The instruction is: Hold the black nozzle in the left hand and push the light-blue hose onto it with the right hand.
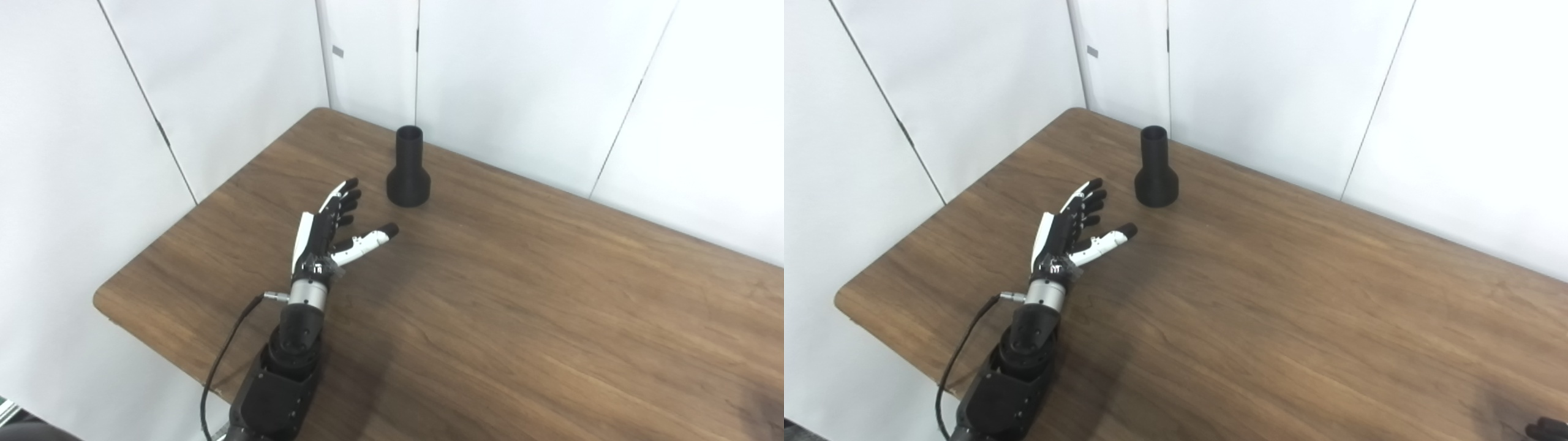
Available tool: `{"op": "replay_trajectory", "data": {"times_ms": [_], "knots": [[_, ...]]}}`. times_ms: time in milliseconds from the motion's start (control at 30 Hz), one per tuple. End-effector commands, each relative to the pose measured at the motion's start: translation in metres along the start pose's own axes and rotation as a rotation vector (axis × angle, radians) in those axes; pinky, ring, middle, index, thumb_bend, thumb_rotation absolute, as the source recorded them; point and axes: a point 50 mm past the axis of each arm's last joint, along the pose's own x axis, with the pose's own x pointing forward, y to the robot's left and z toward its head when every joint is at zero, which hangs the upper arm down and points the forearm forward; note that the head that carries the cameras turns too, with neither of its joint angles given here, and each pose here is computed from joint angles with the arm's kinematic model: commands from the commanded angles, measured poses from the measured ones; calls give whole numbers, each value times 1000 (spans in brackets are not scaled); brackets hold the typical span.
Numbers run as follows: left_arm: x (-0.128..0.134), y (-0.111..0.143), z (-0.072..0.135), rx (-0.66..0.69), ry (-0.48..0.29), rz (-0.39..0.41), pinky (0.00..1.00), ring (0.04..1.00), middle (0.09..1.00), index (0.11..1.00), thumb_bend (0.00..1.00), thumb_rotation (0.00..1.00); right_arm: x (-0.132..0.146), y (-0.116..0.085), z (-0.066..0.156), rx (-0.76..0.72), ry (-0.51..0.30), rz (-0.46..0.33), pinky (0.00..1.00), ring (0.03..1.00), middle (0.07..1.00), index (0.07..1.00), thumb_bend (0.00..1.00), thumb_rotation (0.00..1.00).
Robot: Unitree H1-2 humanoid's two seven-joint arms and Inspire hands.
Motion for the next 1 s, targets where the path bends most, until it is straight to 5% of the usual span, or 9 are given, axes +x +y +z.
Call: {"op": "replay_trajectory", "data": {"times_ms": [0, 400, 667, 967], "knots": [[15, 2, 19, -16, -84, 0, 837, 870, 874, 906, 1000, 354, 2, -4, 13, -14, -61, 0, 470, 603, 634, 606, 219, 504], [20, 1, 28, -56, -119, 2, 845, 866, 865, 900, 1000, 345, 2, -3, 13, -32, -69, 3, 464, 605, 636, 604, 229, 522], [43, 5, 17, 179, -71, 20, 765, 824, 845, 893, 1000, 404, 0, -1, 13, -29, -55, 8, 459, 590, 625, 593, 262, 541], [61, 2, 26, 304, -28, -9, 759, 817, 832, 881, 1000, 345, -2, 1, 13, -31, -39, 6, 457, 584, 618, 588, 319, 561]]}}
